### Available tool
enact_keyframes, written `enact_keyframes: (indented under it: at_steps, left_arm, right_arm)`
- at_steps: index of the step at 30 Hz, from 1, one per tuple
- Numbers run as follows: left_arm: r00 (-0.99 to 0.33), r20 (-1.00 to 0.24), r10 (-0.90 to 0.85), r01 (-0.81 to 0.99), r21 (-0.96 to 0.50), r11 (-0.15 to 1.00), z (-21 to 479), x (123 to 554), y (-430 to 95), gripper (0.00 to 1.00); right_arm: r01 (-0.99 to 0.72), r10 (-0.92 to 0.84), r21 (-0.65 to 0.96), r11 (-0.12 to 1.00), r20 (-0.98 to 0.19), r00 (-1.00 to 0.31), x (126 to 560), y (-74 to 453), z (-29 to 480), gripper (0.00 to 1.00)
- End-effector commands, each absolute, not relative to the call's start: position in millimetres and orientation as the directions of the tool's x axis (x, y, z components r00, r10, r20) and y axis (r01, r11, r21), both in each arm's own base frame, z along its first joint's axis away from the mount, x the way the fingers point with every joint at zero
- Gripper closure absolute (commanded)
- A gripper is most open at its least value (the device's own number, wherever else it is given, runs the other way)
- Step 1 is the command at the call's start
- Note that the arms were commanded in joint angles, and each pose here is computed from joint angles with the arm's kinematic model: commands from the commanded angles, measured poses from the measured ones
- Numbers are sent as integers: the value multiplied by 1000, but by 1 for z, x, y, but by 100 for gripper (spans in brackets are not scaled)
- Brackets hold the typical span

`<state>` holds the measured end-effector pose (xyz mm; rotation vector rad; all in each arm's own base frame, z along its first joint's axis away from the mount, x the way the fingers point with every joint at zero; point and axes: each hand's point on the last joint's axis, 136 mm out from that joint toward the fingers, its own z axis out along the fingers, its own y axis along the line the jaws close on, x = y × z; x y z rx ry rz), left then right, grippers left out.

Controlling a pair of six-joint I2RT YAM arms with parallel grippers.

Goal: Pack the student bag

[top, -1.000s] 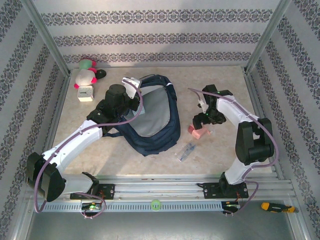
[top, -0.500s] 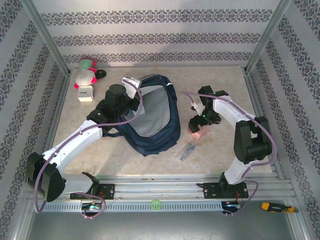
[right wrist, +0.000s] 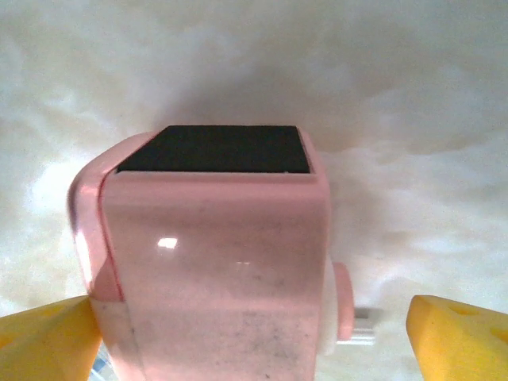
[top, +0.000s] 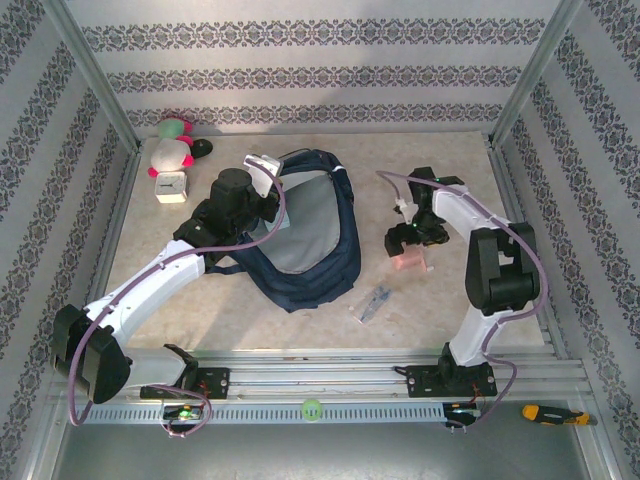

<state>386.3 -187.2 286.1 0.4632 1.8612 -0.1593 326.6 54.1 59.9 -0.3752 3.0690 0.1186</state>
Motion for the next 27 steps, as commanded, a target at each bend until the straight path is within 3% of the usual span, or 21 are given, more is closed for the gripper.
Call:
enact_keyframes:
  at_steps: [1,15,27]
  left_arm:
    - [-98,-987,126,362,82,929,350,381,-186,99]
    - [-102,-988,115,373,70,925,348,381,-188,99]
    - [-97,-988,117,365,74,928,350,379,-185,99]
  right_arm:
    - [-175,-164,74,982,-128,-978,333,51,88,2]
    - [-56,-59,105,993,27,-998,305,53,50,6]
    - [-54,-60,133,990,40,-997,316,57,30,11]
